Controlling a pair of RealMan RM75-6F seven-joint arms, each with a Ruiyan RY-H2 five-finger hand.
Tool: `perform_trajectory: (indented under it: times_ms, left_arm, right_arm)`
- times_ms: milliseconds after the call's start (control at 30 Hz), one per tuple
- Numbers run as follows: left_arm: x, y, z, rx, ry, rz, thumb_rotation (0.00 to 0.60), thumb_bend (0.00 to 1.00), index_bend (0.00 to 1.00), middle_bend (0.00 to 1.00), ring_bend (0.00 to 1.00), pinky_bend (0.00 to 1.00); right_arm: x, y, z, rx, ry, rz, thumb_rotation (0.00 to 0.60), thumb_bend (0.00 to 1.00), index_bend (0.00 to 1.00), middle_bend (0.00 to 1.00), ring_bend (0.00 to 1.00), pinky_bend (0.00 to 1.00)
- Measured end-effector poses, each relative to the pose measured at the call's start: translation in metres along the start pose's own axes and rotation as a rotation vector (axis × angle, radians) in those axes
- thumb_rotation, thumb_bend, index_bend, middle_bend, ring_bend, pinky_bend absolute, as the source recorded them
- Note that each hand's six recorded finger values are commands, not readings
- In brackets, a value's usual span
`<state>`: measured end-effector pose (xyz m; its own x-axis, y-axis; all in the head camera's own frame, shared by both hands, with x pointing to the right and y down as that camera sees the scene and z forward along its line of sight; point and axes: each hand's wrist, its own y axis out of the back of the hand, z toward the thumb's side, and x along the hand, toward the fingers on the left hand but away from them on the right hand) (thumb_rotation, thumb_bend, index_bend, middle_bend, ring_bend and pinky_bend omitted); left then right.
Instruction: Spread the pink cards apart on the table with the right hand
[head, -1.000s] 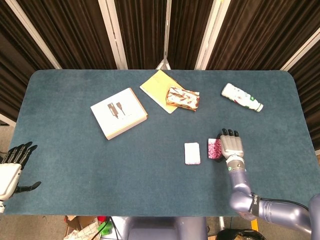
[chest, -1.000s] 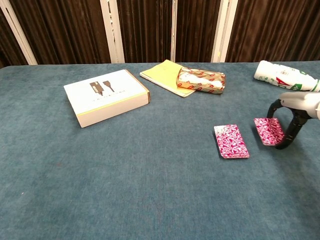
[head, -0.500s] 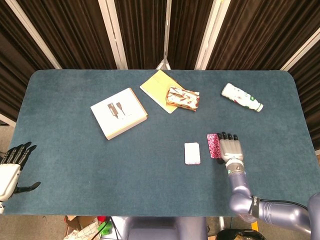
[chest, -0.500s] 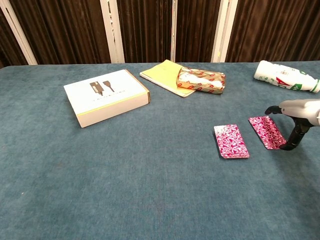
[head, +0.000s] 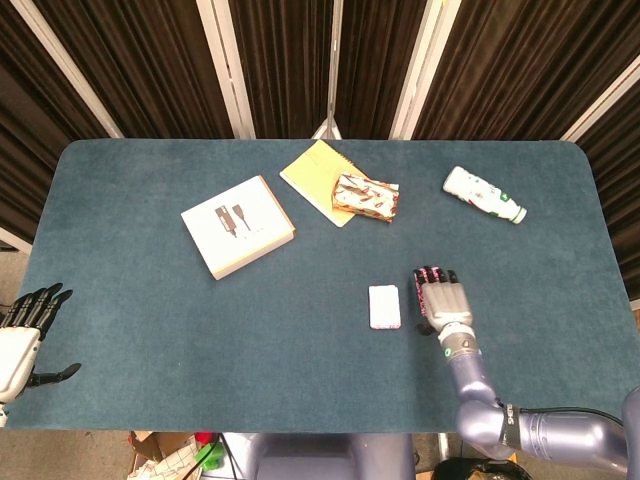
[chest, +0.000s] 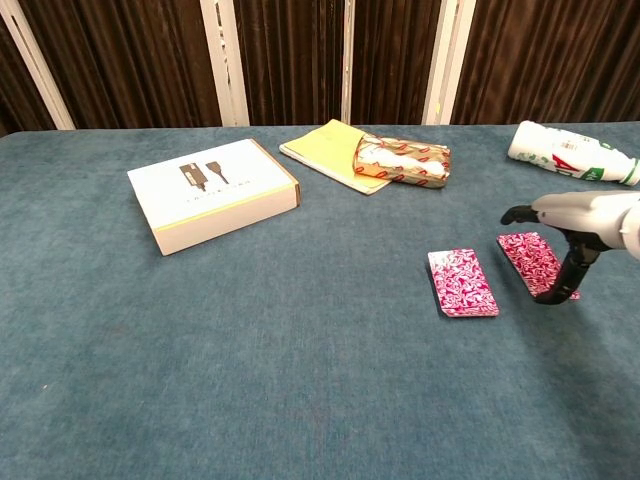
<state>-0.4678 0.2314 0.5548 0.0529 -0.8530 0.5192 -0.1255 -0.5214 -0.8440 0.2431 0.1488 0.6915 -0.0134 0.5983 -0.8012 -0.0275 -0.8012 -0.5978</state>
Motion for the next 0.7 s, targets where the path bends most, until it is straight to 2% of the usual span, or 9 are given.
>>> perform_trajectory:
  times_ms: [133,333,700]
  left_arm:
    - [0.000,0.000,0.000,-0.001,0.000,-0.001,0.600,0.00,0.00,0.00,0.00,0.00]
    - [0.001,0.000,-0.001,-0.007,-0.001,-0.004,0.600,0.00,0.00,0.00,0.00,0.00]
    - [0.002,-0.001,-0.002,-0.020,-0.004,-0.016,0.600,0.00,0.00,0.00,0.00,0.00]
  right_arm:
    - [0.010,-0.002,0.020,0.006,0.055,0.011,0.600,0.27,0.00,0.00,0.00,0.00]
    - [0.011,-0.012,0.040,0.005,0.092,0.034,0.600,0.27,0.00,0.00,0.00,0.00]
    - [0.000,-0.019,0.056,-0.009,0.106,0.022,0.600,0.27,0.00,0.00,0.00,0.00]
